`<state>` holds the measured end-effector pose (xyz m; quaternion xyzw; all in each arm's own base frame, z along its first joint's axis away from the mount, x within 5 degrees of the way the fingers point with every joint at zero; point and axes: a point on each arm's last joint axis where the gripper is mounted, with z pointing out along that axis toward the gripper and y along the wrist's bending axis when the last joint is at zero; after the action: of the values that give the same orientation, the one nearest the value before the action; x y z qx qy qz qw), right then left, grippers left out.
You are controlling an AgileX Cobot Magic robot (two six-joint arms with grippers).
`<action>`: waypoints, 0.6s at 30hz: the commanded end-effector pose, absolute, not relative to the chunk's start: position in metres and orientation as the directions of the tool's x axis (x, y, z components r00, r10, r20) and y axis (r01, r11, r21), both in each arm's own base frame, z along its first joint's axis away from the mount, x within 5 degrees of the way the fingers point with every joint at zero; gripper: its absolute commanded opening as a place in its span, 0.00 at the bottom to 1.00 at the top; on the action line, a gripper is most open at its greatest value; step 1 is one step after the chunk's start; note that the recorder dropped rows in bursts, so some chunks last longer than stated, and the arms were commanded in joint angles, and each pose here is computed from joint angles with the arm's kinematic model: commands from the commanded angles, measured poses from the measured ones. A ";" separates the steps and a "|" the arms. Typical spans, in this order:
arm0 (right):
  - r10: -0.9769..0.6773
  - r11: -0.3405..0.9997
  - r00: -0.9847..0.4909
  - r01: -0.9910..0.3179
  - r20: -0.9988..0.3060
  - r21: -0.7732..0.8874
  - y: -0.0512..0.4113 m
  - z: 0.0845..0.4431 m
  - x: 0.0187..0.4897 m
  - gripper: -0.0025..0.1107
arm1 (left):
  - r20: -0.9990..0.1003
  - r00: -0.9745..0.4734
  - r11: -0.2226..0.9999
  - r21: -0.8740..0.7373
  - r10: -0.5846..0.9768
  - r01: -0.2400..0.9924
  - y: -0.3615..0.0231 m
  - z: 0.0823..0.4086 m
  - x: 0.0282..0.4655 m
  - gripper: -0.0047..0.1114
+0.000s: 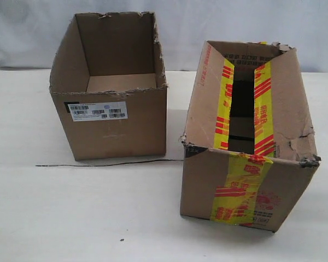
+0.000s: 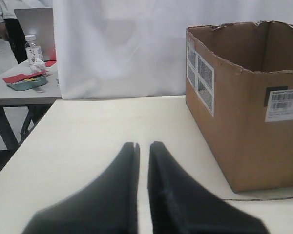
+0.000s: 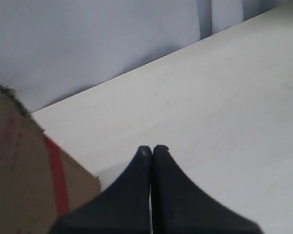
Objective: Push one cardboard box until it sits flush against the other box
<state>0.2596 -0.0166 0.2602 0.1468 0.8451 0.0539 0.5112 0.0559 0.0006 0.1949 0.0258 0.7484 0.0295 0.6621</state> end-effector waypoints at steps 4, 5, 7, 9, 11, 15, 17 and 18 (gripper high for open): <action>0.218 0.974 -0.253 0.116 -0.943 0.194 0.002 0.253 0.188 0.02 | -0.991 -0.113 0.997 0.072 0.071 0.000 0.000 0.195 0.056 0.04; 0.198 0.976 -0.231 0.131 -0.953 0.172 0.000 0.248 0.185 0.02 | -0.991 -0.113 0.997 0.072 0.071 0.000 0.000 0.195 0.056 0.04; 0.197 0.968 -0.217 0.197 -0.956 0.155 -0.008 0.238 0.184 0.02 | -0.991 -0.113 0.997 0.072 0.071 0.000 0.000 0.195 0.056 0.04; 0.208 0.955 -0.255 0.261 -0.944 0.140 -0.015 0.226 0.190 0.02 | -0.991 -0.113 0.997 0.072 0.071 0.000 0.000 0.195 0.056 0.04; 0.212 0.948 -0.324 0.296 -0.922 0.115 -0.020 0.211 0.203 0.02 | -0.991 -0.113 0.997 0.072 0.071 0.000 0.000 0.195 0.056 0.04; 0.196 0.954 -0.495 0.295 -0.847 0.048 -0.018 0.174 0.243 0.02 | -0.991 -0.113 0.997 0.072 0.071 0.000 0.000 0.195 0.056 0.04; 0.206 0.956 -0.565 0.292 -0.799 0.039 -0.016 0.155 0.263 0.02 | -0.991 -0.113 0.997 0.072 0.071 0.000 0.000 0.195 0.056 0.04; 0.192 0.962 -0.591 0.271 -0.784 0.031 -0.014 0.149 0.276 0.02 | -0.991 -0.113 0.997 0.072 0.071 0.000 0.000 0.195 0.056 0.04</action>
<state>0.2530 -0.0153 0.1638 0.1443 0.8755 -0.0444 0.4591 0.0559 0.0006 0.1949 0.0258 0.7484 0.0295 0.6621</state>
